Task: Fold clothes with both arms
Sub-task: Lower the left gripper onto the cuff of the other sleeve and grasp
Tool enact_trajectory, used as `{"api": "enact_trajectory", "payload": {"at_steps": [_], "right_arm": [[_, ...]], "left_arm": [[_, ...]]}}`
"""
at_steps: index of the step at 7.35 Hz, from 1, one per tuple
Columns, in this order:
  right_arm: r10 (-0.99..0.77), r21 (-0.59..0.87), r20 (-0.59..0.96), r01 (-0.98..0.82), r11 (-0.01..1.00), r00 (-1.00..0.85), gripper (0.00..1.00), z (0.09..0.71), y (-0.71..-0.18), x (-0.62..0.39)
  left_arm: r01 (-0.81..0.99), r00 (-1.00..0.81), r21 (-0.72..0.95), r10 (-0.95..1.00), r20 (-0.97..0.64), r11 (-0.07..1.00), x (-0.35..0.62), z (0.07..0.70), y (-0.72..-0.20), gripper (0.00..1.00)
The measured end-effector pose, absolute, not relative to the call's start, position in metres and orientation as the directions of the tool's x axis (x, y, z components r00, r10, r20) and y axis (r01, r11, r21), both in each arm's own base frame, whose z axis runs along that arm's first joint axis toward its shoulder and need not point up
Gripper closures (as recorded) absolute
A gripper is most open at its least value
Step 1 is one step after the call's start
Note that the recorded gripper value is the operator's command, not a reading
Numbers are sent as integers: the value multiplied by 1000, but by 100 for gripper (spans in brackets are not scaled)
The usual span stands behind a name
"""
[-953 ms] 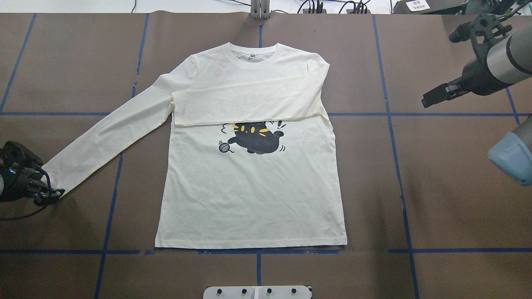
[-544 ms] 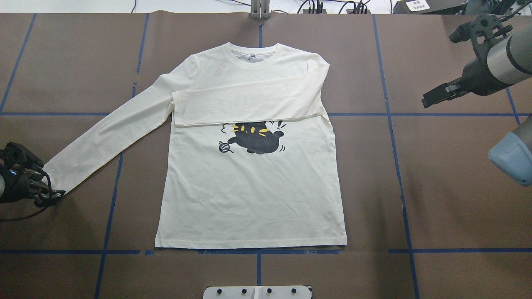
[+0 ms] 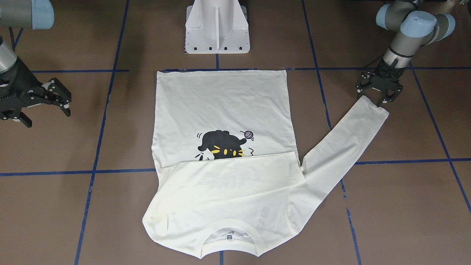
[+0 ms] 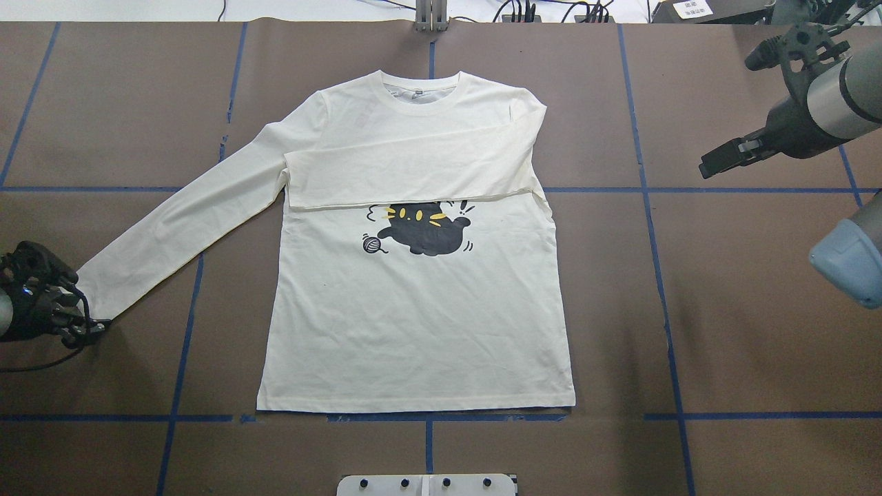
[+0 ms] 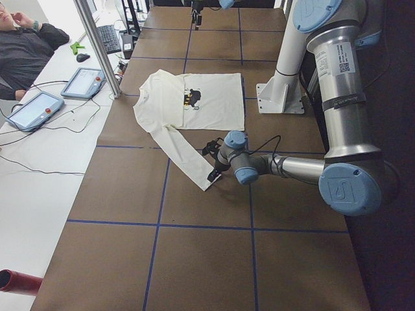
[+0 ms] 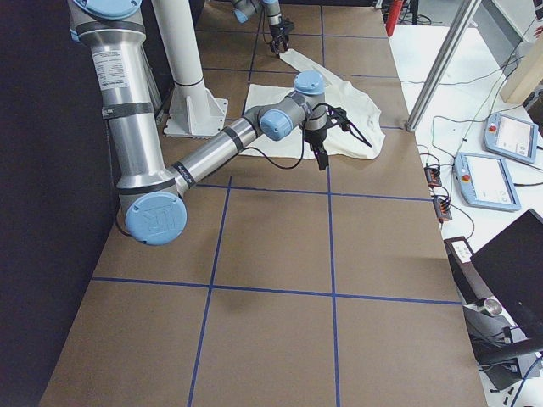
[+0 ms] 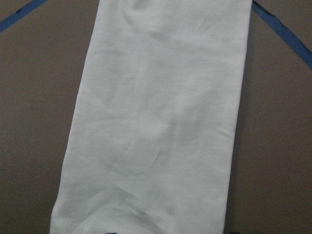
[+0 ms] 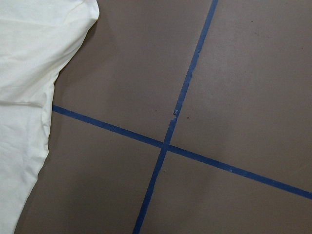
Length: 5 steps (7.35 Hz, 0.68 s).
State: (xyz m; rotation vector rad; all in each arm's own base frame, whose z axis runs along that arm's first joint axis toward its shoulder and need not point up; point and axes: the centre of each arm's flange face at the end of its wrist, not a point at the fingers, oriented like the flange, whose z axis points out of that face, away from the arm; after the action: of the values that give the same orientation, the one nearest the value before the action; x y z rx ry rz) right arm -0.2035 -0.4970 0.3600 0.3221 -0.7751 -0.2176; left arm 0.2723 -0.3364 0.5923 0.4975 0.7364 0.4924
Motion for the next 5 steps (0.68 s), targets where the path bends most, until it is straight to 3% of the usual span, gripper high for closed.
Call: {"api": "enact_trajectory", "payload": {"at_steps": [5], "right_arm": [[-307, 362, 648, 72, 929, 697, 0, 361, -498, -201]], "left_arm": [[-234, 623, 598, 590, -513, 767, 267, 577, -336, 100]]}}
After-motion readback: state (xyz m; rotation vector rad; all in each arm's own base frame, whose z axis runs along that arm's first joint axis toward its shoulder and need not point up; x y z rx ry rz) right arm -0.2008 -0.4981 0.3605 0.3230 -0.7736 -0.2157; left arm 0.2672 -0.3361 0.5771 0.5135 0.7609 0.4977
